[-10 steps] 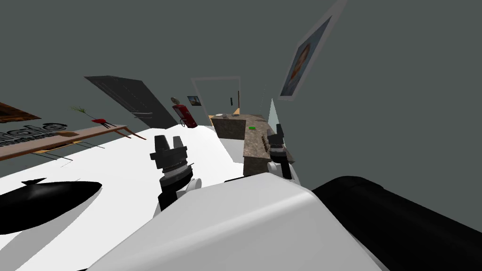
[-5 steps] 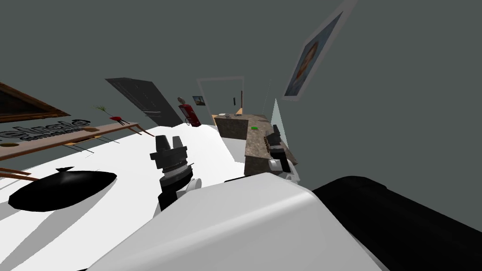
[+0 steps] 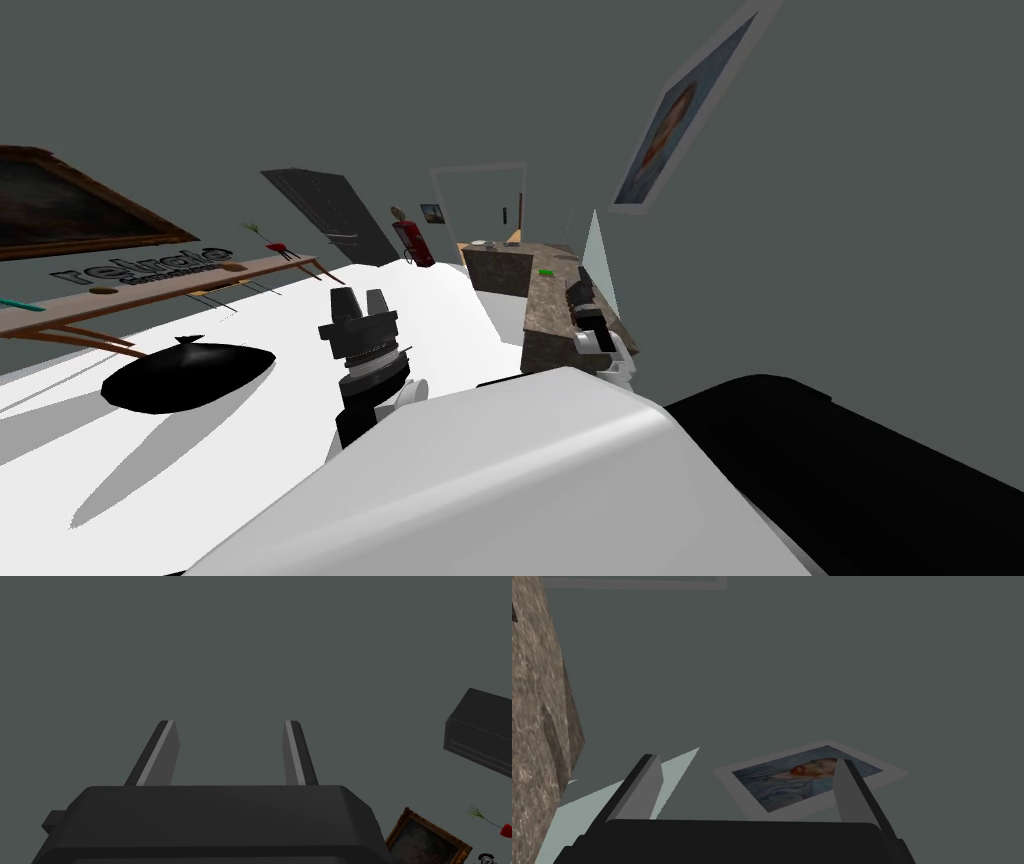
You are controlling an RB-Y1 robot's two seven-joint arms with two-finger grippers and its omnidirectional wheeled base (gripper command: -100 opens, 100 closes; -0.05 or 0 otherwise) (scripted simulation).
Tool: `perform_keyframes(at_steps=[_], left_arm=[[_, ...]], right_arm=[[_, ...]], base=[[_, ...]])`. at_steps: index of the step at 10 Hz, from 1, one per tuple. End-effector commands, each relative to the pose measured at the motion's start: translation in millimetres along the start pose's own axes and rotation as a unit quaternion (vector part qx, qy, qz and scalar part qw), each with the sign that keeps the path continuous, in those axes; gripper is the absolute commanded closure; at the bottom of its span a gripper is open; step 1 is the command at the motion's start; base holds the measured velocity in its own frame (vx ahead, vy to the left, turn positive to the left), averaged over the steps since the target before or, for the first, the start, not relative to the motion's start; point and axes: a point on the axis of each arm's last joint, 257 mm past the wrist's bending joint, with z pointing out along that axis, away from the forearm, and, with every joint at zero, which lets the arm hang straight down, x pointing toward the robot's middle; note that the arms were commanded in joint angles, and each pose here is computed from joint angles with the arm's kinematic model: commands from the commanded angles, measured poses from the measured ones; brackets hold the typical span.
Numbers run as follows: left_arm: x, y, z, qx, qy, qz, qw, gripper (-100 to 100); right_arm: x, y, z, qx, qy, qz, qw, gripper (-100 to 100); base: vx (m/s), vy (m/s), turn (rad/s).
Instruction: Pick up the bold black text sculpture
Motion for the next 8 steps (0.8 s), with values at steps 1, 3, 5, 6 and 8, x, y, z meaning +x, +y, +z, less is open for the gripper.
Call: perform_keyframes(at_steps=[1,3,5,6,8], left_arm=[[0.0,0.0,0.0,0.000,0.000,0.000,1.0000,0],[0.0,0.0,0.0,0.000,0.000,0.000,1.0000,0],[0.0,0.0,0.0,0.000,0.000,0.000,1.0000,0],[0.0,0.0,0.0,0.000,0.000,0.000,1.0000,0],[0.0,0.0,0.0,0.000,0.000,0.000,1.0000,0]], right_arm=[[-6.5,-15.5,3.6,0.025,-0.008,0.005,0.9997,-100],[-22.8,-34.4,11.5,0.053,-0.021,0.013,0.9983,-100],[-41.1,-53.3,18.9,0.081,-0.038,0.022,0.9957,-100],[-57.0,-59.3,28.7,0.090,-0.052,0.033,0.9940,-100],[-62.2,-74.5,24.7,0.116,-0.061,0.033,0.9908,-100]], base=[[-0.024,0.000,0.072],[-0.024,0.004,0.096],[-0.024,0.006,0.099],[-0.027,0.006,0.147],[-0.016,-0.002,0.034]])
